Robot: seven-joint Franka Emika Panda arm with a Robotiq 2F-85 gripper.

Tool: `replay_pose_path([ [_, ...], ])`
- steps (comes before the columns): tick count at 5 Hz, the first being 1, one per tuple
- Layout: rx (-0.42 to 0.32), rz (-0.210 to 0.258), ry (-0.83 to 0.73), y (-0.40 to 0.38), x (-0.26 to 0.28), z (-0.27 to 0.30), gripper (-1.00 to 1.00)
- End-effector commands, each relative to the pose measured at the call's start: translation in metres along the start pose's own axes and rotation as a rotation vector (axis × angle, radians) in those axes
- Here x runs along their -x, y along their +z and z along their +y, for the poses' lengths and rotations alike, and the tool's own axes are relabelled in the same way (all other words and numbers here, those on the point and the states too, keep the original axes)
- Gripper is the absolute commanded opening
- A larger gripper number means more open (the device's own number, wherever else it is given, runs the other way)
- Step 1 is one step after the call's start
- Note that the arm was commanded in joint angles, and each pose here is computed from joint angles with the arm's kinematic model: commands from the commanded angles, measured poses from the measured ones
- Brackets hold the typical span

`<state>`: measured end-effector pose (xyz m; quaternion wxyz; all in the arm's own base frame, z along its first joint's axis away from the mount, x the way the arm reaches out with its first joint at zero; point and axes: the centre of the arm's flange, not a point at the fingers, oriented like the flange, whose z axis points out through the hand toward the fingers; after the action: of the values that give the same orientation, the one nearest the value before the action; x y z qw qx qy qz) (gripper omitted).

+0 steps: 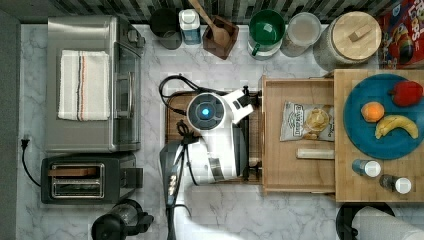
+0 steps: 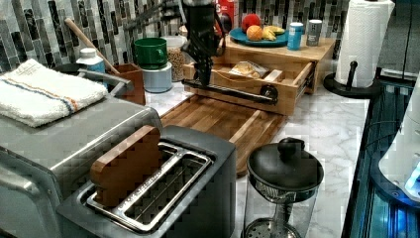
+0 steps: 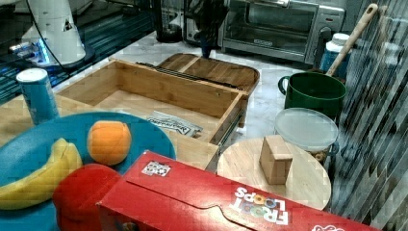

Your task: Close the drawer.

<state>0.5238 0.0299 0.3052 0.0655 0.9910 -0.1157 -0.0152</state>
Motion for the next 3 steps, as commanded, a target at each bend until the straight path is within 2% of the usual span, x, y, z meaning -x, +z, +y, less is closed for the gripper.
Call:
replay_pose_path([
  [1,0.022,-0.041,-0.15,0.056,0.019,0.02,-1.0],
  [3,0.056,0.03,-0.24,0.05,0.009,0.051,-1.0],
])
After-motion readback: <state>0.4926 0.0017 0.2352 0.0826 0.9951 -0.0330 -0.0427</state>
